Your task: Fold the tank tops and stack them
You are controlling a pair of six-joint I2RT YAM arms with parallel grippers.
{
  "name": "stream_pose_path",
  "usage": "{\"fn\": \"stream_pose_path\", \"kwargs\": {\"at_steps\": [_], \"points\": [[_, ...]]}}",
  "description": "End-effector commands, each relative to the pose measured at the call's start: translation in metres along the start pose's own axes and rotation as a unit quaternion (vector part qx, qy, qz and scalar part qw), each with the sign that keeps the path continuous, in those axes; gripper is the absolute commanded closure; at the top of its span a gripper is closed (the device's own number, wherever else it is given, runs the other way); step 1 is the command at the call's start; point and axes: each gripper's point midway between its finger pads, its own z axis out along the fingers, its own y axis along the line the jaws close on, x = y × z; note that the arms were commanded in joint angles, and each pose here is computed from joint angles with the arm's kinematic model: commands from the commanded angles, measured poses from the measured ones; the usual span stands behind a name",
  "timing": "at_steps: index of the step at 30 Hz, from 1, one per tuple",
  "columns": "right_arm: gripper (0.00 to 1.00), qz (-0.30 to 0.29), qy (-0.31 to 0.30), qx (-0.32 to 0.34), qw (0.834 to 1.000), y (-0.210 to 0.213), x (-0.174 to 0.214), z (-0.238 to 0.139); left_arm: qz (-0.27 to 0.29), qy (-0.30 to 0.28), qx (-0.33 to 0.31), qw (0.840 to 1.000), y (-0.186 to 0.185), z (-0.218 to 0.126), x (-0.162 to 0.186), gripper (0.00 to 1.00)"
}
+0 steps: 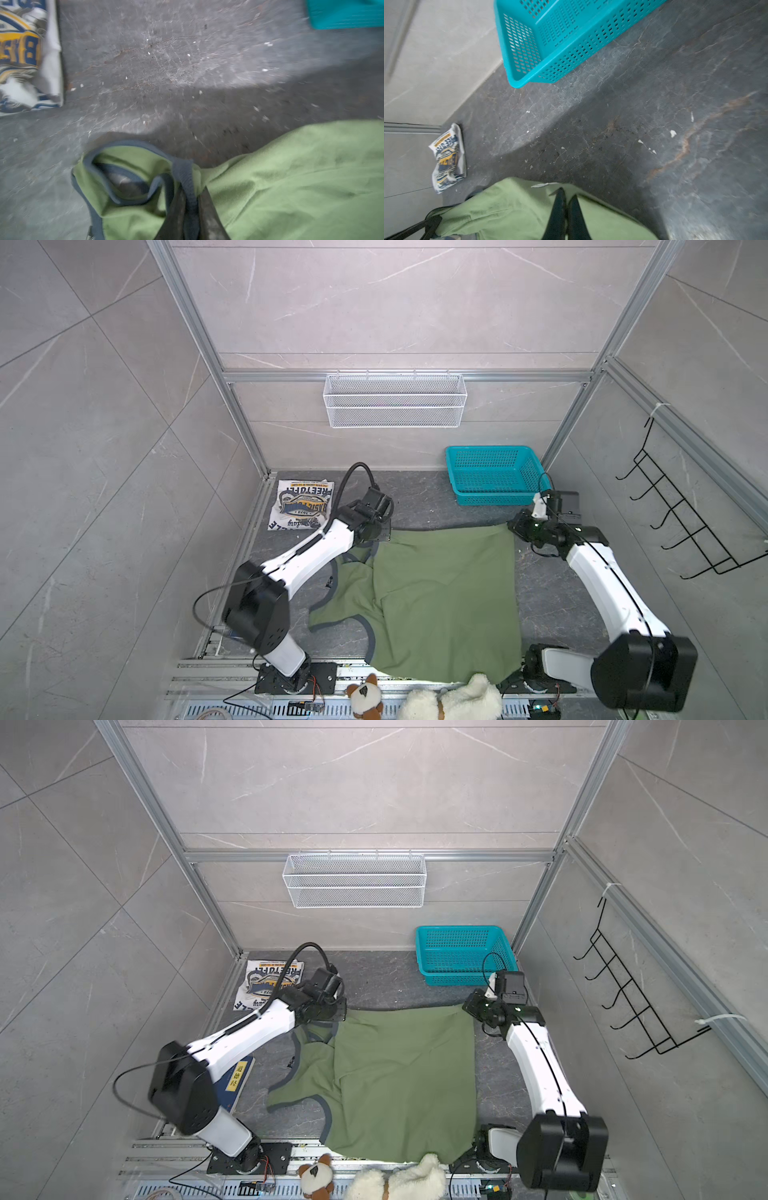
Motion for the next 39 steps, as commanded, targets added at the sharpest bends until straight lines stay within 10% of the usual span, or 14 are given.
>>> {"fn": "stream_pose_path", "kwargs": {"at_steps": [1,5,8,14,24,39], "points": [[0.81,-0.015,-0.061,0.026,0.998,0.001,-0.034,0.022,-0.001,-0.048,0.002,0.999,-0.007,0.018,-0.054,0.69],[0.45,-0.014,-0.054,0.098,0.994,-0.022,-0.041,0.037,-0.013,-0.017,-0.034,0.999,0.007,0.039,-0.062,0.36],[0.37,-0.021,-0.061,0.099,0.993,-0.022,-0.039,0.026,-0.022,-0.028,-0.060,0.998,0.023,0.020,-0.065,0.29],[0.38,-0.063,-0.006,0.064,0.996,-0.005,0.003,0.037,0.023,-0.022,0.003,0.999,-0.016,-0.009,-0.037,0.32],[0.48,-0.073,0.098,0.050,0.991,0.000,0.059,0.105,0.013,0.073,0.083,0.994,-0.062,0.057,0.008,0.47],[0.58,-0.092,0.119,0.100,0.984,-0.004,0.066,0.157,-0.004,0.077,0.031,0.997,-0.022,0.118,0.010,0.50]]}}
